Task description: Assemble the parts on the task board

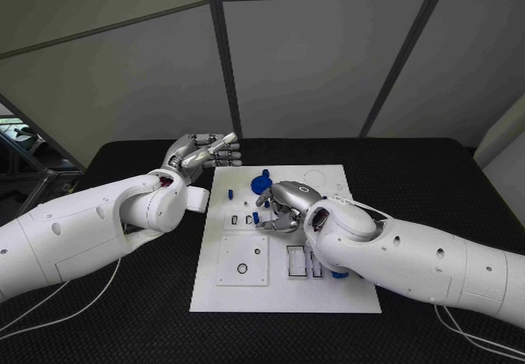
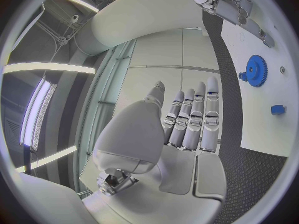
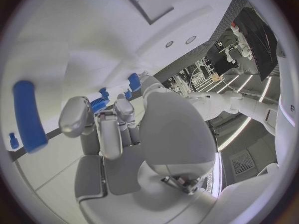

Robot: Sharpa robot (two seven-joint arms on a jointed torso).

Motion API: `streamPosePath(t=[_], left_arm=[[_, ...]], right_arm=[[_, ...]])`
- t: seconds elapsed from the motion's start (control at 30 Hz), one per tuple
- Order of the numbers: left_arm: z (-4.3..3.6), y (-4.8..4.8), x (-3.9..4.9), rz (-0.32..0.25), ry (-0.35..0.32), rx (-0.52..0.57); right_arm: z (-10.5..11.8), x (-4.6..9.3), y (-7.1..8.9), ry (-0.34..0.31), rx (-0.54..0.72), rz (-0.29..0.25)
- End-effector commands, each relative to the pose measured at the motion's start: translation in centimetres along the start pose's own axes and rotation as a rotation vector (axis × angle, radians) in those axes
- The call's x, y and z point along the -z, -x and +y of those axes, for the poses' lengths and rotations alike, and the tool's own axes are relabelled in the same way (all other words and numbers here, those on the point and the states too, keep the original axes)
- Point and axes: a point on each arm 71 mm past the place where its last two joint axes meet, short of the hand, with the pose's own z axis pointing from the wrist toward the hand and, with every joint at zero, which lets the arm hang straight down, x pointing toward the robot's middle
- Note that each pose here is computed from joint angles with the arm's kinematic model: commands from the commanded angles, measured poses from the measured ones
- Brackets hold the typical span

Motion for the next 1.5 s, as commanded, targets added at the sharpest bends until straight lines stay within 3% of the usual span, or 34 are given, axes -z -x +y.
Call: streamPosePath(t=[0.03, 0.27, 0.5, 0.63, 0.77, 0.87, 0.9, 1.0, 1.23, 1.33, 1.5], left_arm=[[-0.17, -0.06, -0.06, 0.009, -0.010, -0.001], [-0.17, 0.19, -0.03, 0.005, -0.008, -0.003], [0.03, 0.74, -0.06, 0.000, 0.013, -0.015], [0.34, 1.27, -0.07, 0.013, 0.051, -0.110], [1.06, 1.30, 0.14, 0.085, 0.155, -0.199], [2.04, 0.89, 0.63, 0.195, 0.303, -0.314], [2.47, 0.69, 0.89, 0.250, 0.380, -0.385], [2.99, 0.28, 1.22, 0.318, 0.486, -0.513], [3.43, -0.63, 1.07, 0.386, 0.589, -0.773], [3.65, -1.50, 0.69, 0.429, 0.622, -0.880], [3.91, -2.84, -0.23, 0.442, 0.649, -0.968]], right_arm=[[0.4, 0.3, 0.8, 0.044, -0.050, -0.094], [0.9, 1.5, 1.6, 0.126, -0.102, -0.134], [0.8, 3.3, 2.8, 0.194, -0.174, -0.101], [-0.3, 4.3, 4.3, 0.174, -0.290, -0.076], [-2.2, 5.0, 6.2, 0.101, -0.449, -0.057], [-3.9, 5.6, 8.0, 0.057, -0.508, -0.075], [-4.8, 5.9, 8.8, 0.036, -0.526, -0.090], [-6.5, 6.4, 10.2, -0.002, -0.547, -0.122], [-9.7, 7.2, 12.3, -0.073, -0.546, -0.187], [-10.8, 7.5, 12.7, -0.095, -0.529, -0.203], [-11.4, 7.3, 12.9, -0.101, -0.467, -0.201]])
